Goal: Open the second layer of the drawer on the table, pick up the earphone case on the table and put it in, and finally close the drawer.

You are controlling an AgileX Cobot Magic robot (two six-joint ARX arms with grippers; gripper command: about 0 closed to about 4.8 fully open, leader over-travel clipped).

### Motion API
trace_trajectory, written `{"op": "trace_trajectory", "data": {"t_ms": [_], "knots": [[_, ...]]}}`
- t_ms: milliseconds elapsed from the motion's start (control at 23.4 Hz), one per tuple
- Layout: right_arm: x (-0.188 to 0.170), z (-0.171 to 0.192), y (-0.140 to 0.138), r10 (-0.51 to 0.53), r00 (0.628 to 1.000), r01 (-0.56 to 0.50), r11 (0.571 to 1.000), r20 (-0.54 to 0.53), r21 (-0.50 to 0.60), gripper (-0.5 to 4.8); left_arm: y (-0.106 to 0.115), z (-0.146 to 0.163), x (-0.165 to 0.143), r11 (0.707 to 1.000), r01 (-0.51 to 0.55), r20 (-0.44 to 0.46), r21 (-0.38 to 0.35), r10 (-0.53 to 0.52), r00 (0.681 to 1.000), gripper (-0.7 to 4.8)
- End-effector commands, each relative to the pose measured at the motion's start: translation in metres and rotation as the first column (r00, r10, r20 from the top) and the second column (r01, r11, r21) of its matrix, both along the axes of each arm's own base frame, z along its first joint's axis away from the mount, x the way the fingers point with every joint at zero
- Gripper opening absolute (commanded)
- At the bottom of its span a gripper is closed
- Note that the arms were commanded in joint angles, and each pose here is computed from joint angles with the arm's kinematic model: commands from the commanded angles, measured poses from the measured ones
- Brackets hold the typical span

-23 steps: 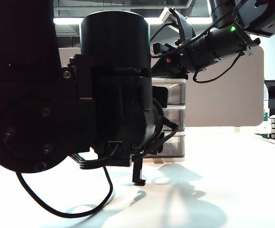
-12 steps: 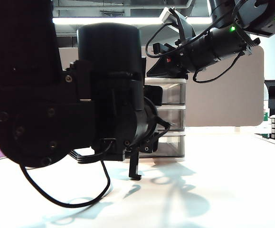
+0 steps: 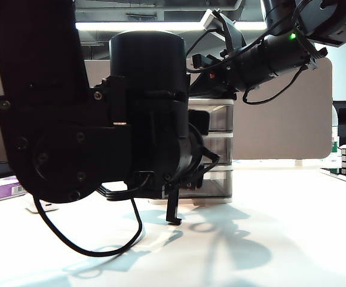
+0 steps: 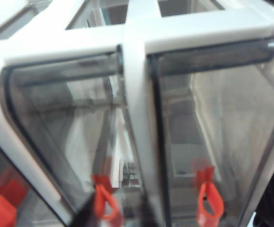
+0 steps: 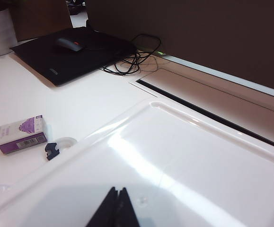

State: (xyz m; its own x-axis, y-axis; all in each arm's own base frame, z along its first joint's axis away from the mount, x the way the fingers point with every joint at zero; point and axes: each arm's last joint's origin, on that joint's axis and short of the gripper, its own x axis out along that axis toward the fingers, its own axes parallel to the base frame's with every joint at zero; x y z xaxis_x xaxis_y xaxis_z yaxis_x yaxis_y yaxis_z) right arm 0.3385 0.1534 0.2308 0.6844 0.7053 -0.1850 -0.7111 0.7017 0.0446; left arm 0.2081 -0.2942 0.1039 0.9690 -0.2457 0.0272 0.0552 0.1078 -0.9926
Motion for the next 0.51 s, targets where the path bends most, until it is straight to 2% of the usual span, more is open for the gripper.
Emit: {"op": "trace_trajectory", "data": {"t_ms": [43, 513], "knots": [[0.0, -0.002, 0.0, 0.004, 1.0, -0.004, 1.0, -0.021, -0.001, -0.05, 0.001, -0.012, 0.0, 0.996, -0.006, -0.05, 0.086, 0.01, 0.999, -0.1], [-0.001, -0.004, 0.0, 0.004, 0.999, -0.004, 1.0, -0.038, -0.008, -0.05, -0.007, -0.014, -0.017, 0.994, 0.046, -0.054, 0.094, -0.041, 0.998, -0.06]]}}
